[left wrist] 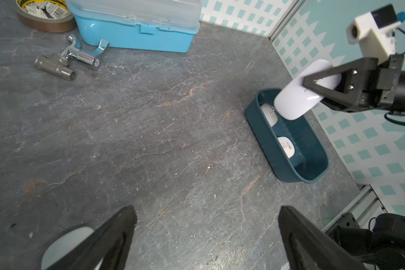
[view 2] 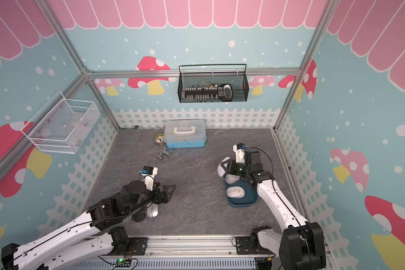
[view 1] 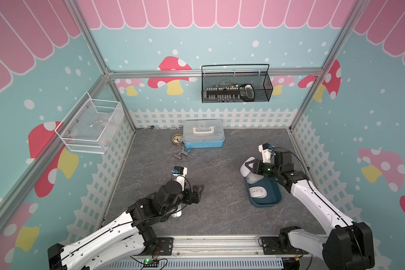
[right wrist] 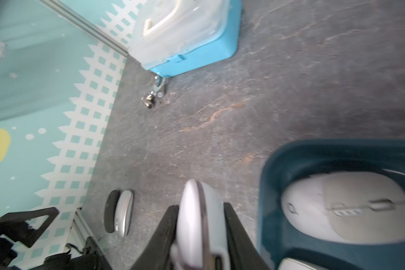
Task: Put the mouse in the storage box
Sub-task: Place the mouse in the storage box.
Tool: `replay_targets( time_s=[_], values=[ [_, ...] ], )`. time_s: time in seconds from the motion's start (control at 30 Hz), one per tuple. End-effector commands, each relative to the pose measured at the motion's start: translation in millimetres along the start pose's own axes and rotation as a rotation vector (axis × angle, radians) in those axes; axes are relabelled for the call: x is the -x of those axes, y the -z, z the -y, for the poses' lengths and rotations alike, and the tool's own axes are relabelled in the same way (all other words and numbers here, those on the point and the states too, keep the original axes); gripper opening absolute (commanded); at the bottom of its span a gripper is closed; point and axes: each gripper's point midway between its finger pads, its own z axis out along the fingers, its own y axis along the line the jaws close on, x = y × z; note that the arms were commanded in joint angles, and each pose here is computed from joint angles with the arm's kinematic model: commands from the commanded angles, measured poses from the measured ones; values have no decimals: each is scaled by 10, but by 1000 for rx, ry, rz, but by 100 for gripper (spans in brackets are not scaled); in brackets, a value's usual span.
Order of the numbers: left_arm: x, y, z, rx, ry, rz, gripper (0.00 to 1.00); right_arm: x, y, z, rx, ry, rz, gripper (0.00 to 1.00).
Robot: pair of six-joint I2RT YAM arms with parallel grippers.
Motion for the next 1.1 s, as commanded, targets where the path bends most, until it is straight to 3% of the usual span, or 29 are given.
replay_targets(
  time_s=[0.0,0.4,0.8,1.07],
  values=[
    [-113,-31,-182,67,73,-26,99,-139,103,333,-104,-7,-10,31],
    [-682,-333,-657,252,253,-212,99,-455,48,580,-111,-65,-6,31],
    [-906,-325,-869,335,355,-251,99,-623,-58,667,-62,-109,-2,32],
    [-922,-336,-871,340,356,-260,99,-724,-109,804,-90,-127,-30,51]
  ],
)
